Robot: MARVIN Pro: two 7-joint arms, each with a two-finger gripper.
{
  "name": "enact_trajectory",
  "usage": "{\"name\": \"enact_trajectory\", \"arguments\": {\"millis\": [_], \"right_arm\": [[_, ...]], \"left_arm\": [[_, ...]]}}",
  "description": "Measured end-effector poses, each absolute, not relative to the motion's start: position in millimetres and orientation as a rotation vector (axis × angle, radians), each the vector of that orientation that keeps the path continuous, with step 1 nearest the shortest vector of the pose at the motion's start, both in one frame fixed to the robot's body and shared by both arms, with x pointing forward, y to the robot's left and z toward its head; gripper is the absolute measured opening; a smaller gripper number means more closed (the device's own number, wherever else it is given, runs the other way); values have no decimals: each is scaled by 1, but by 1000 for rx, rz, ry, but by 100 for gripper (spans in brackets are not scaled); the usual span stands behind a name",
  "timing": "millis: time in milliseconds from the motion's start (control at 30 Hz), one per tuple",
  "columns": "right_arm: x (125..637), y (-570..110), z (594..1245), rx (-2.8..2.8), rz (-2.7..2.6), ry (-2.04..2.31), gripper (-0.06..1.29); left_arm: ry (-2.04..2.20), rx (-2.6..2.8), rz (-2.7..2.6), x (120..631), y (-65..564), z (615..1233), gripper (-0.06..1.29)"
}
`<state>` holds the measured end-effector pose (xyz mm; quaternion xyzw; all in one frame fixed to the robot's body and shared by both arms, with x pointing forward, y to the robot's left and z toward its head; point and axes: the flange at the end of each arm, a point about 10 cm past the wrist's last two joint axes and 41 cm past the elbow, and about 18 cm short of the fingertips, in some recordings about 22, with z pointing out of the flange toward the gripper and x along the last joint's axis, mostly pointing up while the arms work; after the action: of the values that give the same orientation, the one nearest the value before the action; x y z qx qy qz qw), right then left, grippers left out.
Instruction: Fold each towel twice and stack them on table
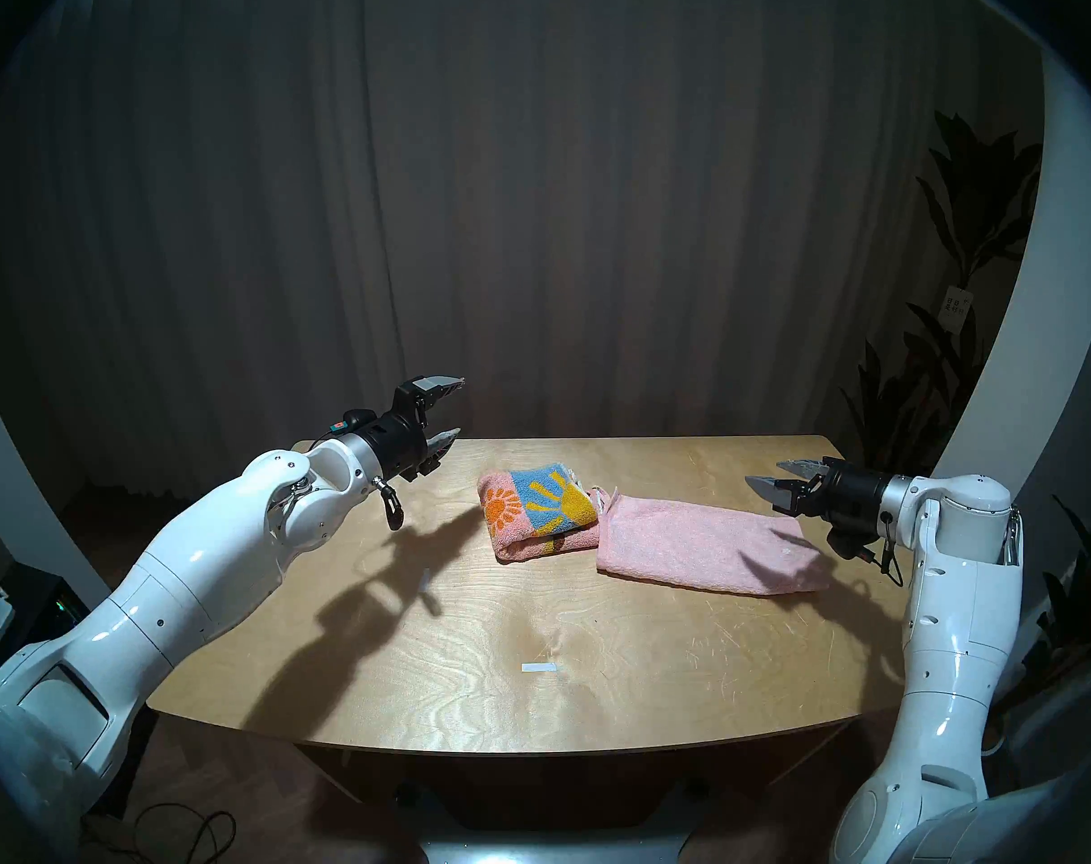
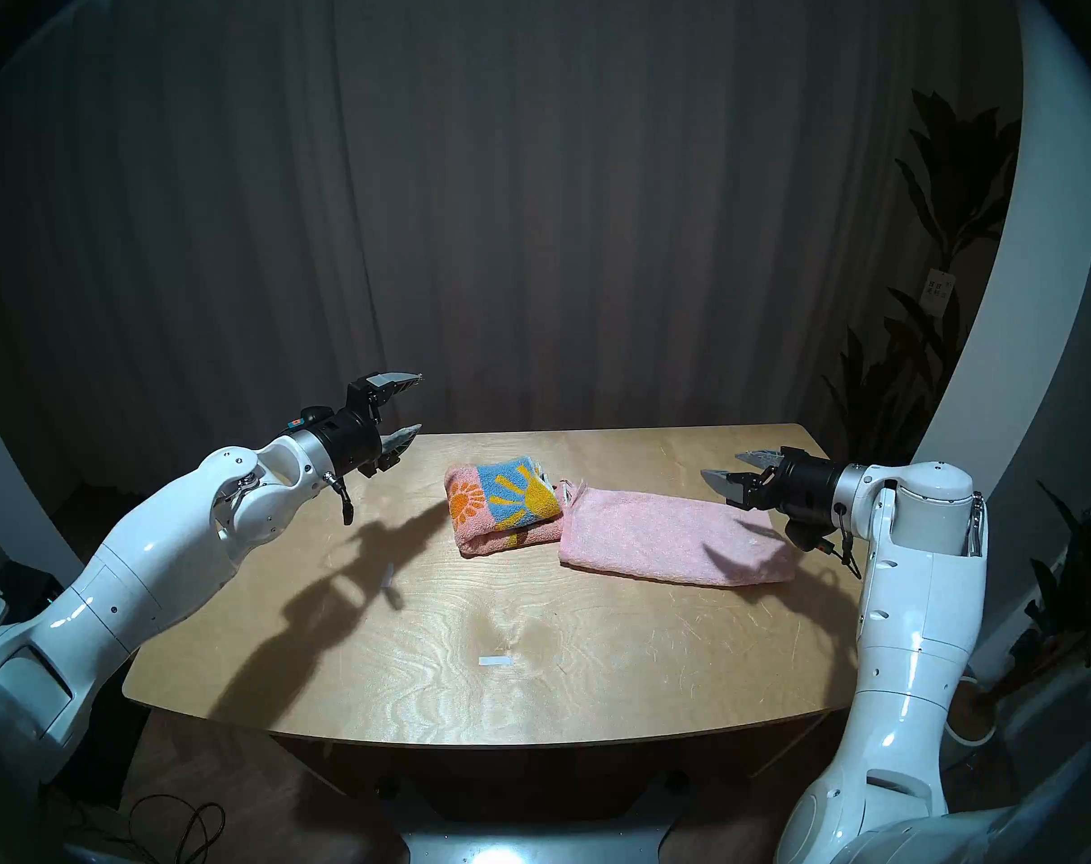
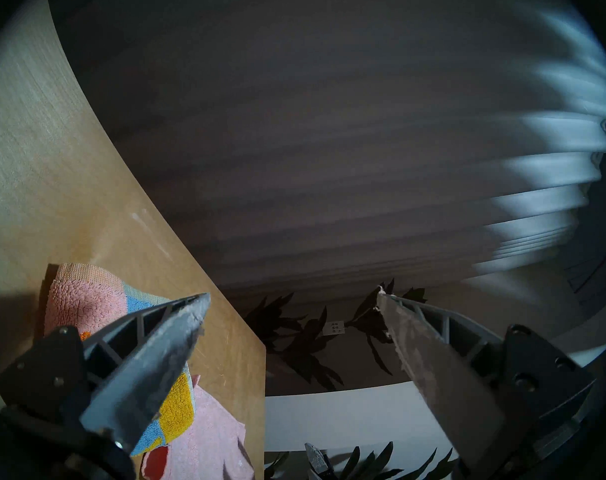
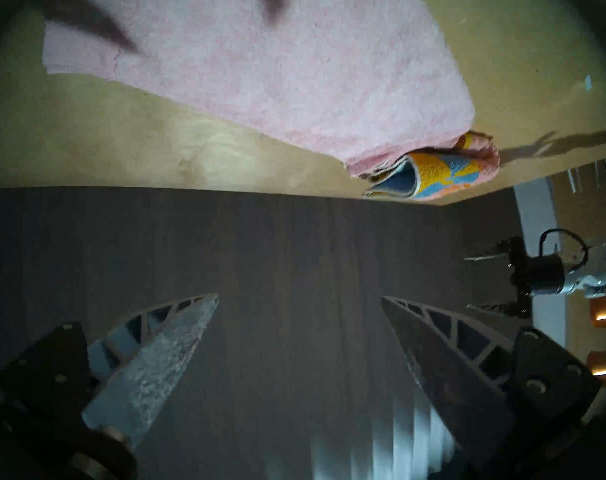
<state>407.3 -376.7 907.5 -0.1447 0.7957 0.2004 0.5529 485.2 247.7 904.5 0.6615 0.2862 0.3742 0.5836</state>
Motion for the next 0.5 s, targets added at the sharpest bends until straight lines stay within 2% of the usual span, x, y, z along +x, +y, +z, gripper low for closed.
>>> {"name": "enact_trajectory", "arguments": {"millis": [267,500], "right_arm": [[402,-361,919,-218,456,1859,122],[402,-334,935,-342,333,1842,122]], "left_arm": [[639,1460,933,472,251,906,121],[625,1411,975,462,253,902,121]]}}
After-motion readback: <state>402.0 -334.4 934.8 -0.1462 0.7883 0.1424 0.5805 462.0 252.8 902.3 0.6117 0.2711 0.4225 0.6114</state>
